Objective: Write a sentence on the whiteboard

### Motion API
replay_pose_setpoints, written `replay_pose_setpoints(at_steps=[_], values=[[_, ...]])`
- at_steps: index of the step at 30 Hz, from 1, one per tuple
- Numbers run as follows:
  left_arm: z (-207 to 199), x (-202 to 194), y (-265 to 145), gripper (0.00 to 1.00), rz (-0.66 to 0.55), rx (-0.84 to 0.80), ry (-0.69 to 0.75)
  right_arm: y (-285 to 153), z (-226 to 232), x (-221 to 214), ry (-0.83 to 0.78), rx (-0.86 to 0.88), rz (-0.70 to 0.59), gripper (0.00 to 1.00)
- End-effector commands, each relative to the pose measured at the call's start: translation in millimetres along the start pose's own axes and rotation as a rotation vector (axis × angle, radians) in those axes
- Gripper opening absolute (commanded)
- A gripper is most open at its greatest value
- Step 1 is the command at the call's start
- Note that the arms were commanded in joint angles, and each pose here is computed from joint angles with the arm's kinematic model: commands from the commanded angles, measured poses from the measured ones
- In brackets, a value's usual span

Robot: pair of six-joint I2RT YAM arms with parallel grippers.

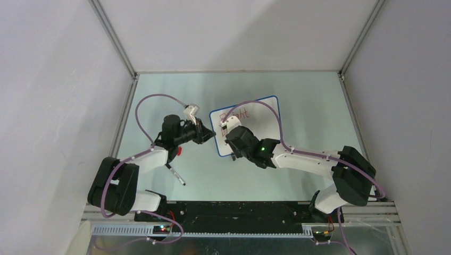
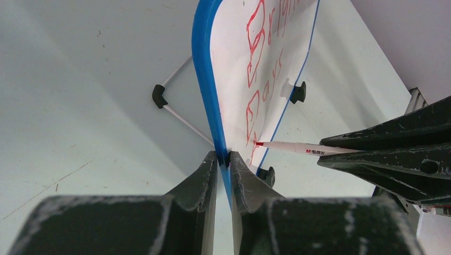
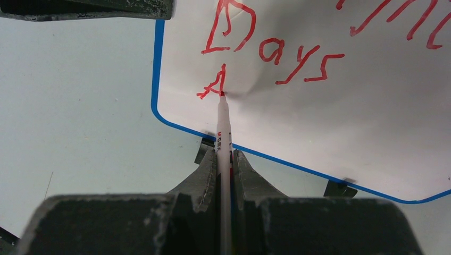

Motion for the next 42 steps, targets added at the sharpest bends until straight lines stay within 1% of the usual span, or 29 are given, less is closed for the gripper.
replay_pose_setpoints(at_steps=[1,9,17,20,21,28,32,42], values=[[-5.5,29.5,0.0,0.16,-0.071,-0.019,0.083,-7.6,-5.7,24.1,0.036,-0.021,-0.071,0.0],[-5.8,29.5,0.2,0.16,-0.071,-0.02,0.083,-27.9,6.5,37.5,0.057,0.092,-0.132,0.0],[-6.2,30.2,-0.9,0.16,-0.073,-0.019,0.085,-30.6,-6.4,36.1,0.074,0.063,-0.154,0.0],[-6.6,30.5,-1.0,0.16,-0.074,-0.02,0.085,-33.0,-9.8,35.4,0.084,0.06,-0.182,0.0],[-6.4,30.5,-1.0,0.16,-0.074,-0.02,0.085,-36.4,-9.5,40.8,0.097,0.068,-0.211,0.0],[-7.0,30.9,-1.2,0.17,-0.077,-0.022,0.083,-39.9,-20.6,32.1,0.109,0.04,-0.248,0.0],[-7.8,31.6,-1.7,0.17,-0.08,-0.024,0.084,-40.3,-20.5,36.3,0.114,0.028,-0.286,0.0],[-7.4,31.3,-1.6,0.18,-0.079,-0.023,0.083,-36.4,-16.1,33.8,0.105,0.042,-0.283,0.0]])
Point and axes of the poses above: each gripper's point midway between its finger pads, its own y axis out along the fingers, its own z axis along the line the jaws close on, x = y × z, the point moved 2 cm from there along -y, back along the fingers, and after that the axes turned 13 degrees about y, right-handed, at the moved point
